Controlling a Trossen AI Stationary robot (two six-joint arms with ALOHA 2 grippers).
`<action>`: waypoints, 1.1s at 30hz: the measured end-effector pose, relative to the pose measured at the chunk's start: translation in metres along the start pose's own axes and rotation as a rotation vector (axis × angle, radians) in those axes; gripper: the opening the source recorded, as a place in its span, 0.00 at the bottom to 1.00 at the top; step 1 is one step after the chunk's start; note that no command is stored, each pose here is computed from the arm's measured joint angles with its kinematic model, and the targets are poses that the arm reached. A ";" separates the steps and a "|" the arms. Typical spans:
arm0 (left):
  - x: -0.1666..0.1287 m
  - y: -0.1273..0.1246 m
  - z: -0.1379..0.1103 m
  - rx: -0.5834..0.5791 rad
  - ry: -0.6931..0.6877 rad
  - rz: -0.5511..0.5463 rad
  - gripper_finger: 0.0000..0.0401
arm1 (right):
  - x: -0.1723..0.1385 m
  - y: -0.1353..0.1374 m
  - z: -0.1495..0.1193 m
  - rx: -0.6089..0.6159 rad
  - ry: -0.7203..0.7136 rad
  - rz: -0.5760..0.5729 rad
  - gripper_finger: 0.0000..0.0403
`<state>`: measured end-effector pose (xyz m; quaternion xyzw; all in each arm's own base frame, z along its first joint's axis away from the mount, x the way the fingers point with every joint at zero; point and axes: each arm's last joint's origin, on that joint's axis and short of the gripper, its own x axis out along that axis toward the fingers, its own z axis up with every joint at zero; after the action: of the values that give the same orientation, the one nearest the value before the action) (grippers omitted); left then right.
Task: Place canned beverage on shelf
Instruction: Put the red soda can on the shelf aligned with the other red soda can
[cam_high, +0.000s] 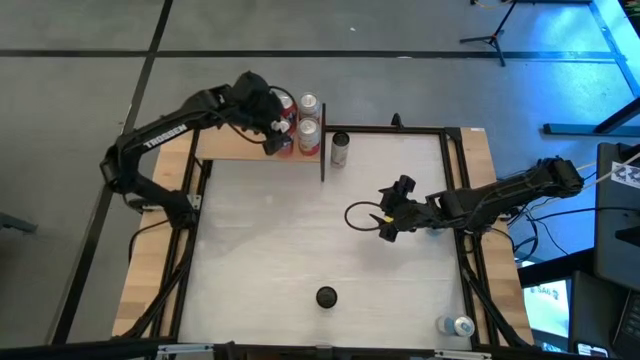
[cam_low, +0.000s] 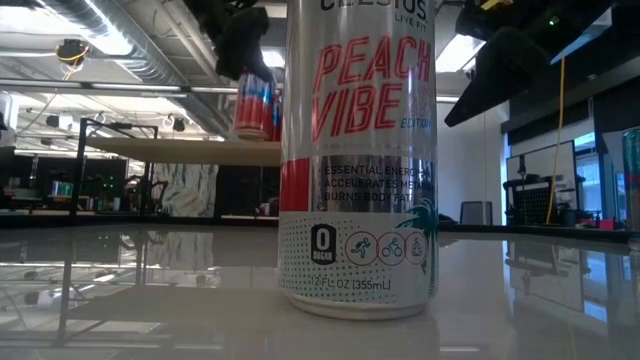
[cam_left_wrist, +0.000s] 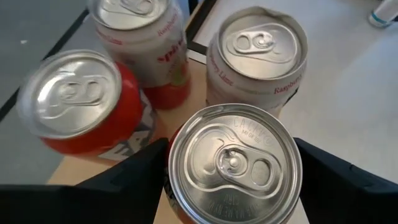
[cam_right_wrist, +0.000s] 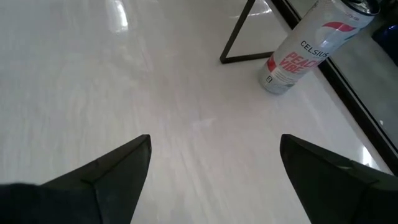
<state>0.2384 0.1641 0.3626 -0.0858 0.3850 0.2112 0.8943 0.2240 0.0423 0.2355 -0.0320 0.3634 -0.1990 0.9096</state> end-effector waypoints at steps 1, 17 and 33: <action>0.001 0.001 0.000 -0.001 0.002 -0.001 0.70 | 0.000 0.000 0.000 0.000 0.000 0.000 0.88; 0.008 0.005 0.002 0.114 -0.008 0.000 0.77 | 0.000 0.000 0.000 0.000 0.000 0.001 0.88; 0.007 0.006 0.003 0.119 -0.013 0.015 0.80 | 0.000 0.000 0.000 0.000 0.000 0.000 0.88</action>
<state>0.2422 0.1725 0.3594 -0.0281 0.3916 0.1953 0.8987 0.2241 0.0423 0.2355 -0.0318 0.3633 -0.1988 0.9096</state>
